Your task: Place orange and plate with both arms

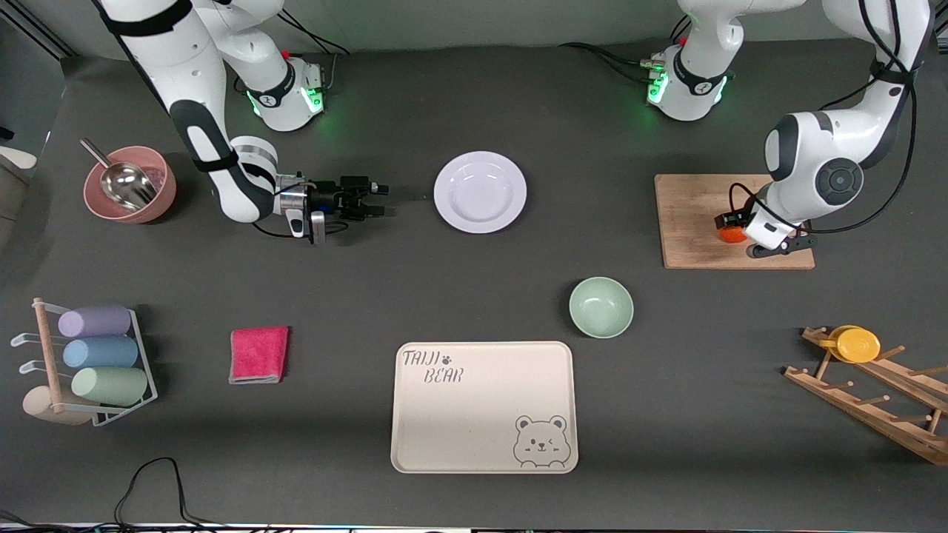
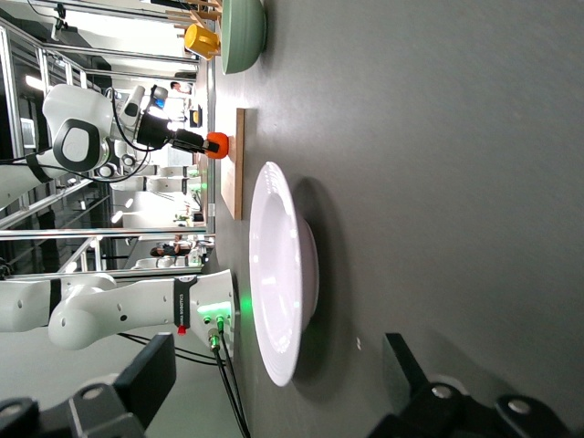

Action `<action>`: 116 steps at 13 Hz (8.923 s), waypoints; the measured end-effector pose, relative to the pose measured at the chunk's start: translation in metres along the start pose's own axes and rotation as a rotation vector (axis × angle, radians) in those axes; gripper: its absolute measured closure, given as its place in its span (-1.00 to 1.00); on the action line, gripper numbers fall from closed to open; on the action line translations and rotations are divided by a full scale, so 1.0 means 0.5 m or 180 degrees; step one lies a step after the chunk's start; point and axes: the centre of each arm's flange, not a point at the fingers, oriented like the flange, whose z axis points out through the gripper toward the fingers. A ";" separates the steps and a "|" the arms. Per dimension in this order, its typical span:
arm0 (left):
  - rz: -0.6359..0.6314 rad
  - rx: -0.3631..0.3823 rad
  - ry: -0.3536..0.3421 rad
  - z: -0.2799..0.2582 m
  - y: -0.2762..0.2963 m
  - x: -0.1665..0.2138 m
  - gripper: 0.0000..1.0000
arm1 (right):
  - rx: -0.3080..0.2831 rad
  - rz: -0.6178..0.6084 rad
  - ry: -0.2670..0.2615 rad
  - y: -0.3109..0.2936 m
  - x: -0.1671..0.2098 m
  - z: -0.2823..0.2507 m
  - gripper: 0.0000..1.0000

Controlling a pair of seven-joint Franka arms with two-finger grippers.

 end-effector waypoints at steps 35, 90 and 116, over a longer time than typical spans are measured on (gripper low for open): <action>-0.0592 -0.0497 -0.0132 -0.180 0.973 -0.380 -0.37 | -0.0046 0.0017 -0.0042 0.062 -0.029 0.002 0.15; 0.0160 -0.0058 0.0279 -0.774 0.100 0.022 -1.00 | 0.0249 -0.0058 0.0268 -0.019 0.031 0.258 0.92; 0.0176 -0.0034 0.0186 -0.763 0.114 0.053 -1.00 | 0.0357 0.0097 0.0772 -0.253 0.821 0.090 0.92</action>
